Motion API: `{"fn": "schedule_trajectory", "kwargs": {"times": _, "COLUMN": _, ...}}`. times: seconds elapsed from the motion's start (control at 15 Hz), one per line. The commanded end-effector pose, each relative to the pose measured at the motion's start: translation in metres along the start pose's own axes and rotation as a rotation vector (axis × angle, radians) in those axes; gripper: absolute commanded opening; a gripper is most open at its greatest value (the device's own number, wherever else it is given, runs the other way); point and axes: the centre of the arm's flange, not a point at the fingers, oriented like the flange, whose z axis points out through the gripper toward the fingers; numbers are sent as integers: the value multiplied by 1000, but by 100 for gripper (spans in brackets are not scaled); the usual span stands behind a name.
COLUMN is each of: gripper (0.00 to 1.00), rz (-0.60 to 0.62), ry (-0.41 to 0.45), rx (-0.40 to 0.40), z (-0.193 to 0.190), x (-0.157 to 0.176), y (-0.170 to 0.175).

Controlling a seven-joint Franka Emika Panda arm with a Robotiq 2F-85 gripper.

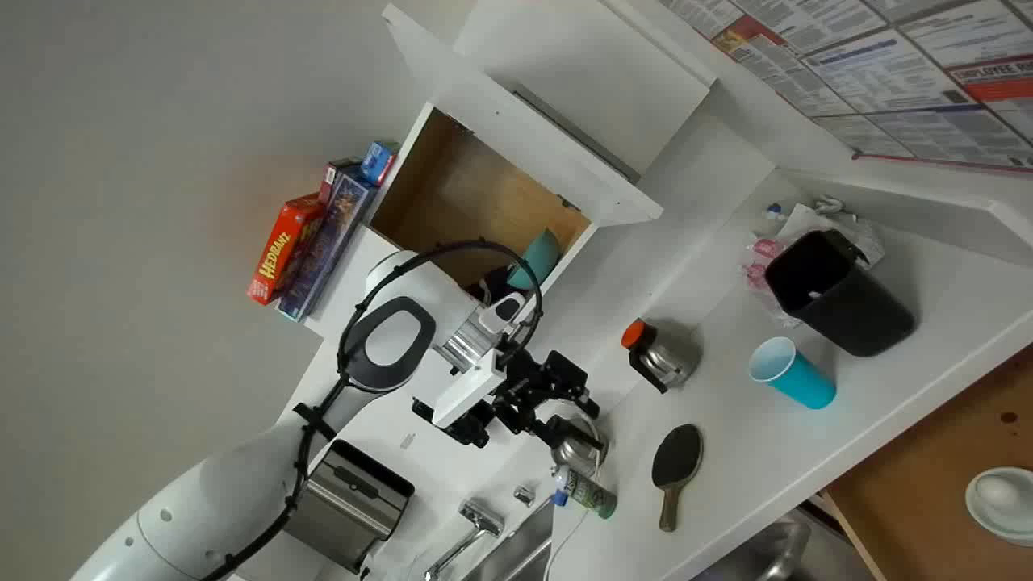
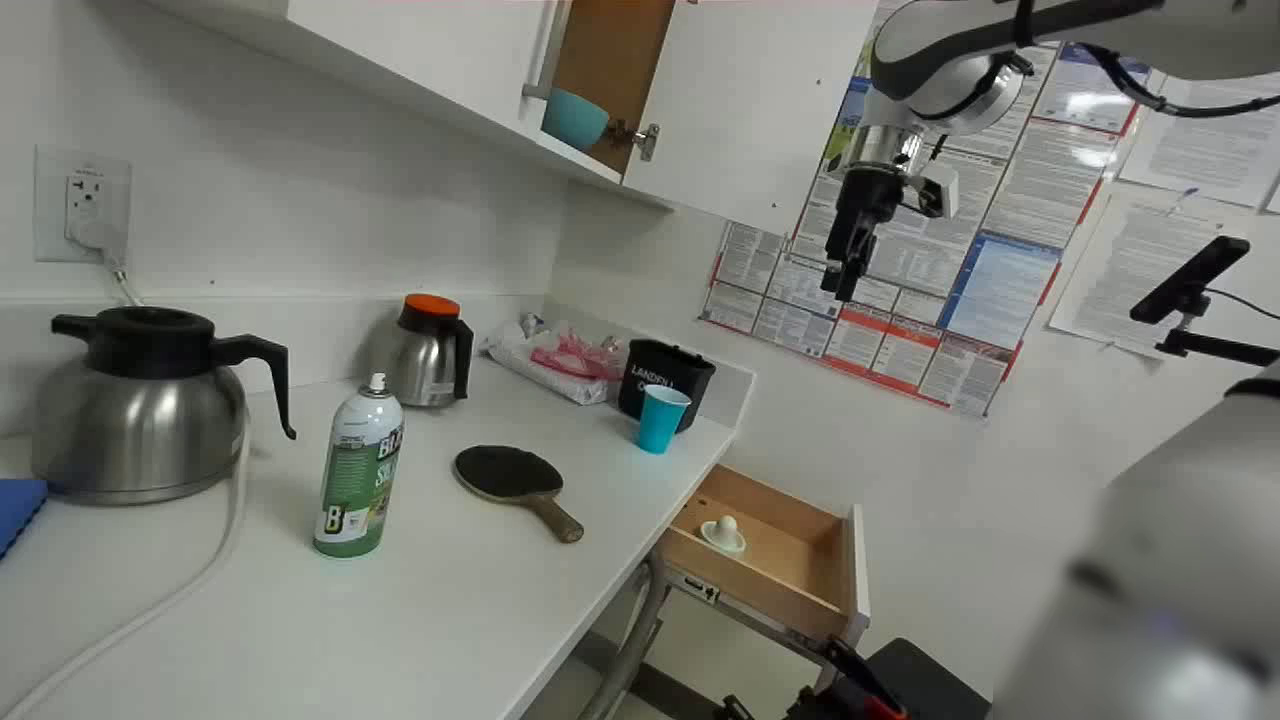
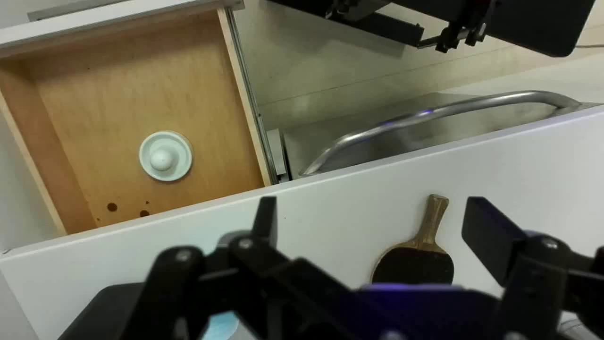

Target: Move the object from the drawer to the countertop

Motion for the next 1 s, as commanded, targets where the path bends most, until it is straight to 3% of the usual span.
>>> {"fn": "schedule_trajectory", "kwargs": {"times": 0.0, "gripper": 100, "rz": 0, "ry": 0, "rx": 0, "z": 0, "x": 0, "y": 0}}
{"fn": "schedule_trajectory", "kwargs": {"times": 0.53, "gripper": 100, "rz": 27, "ry": -26, "rx": 8, "z": 5, "x": -1, "y": 3}}
{"fn": "schedule_trajectory", "kwargs": {"times": 0.73, "gripper": 100, "rz": 57, "ry": -51, "rx": 43, "z": 36, "x": -2, "y": 14}}
{"fn": "schedule_trajectory", "kwargs": {"times": 0.93, "gripper": 100, "rz": 92, "ry": -125, "rx": 100, "z": 92, "x": 6, "y": 22}}
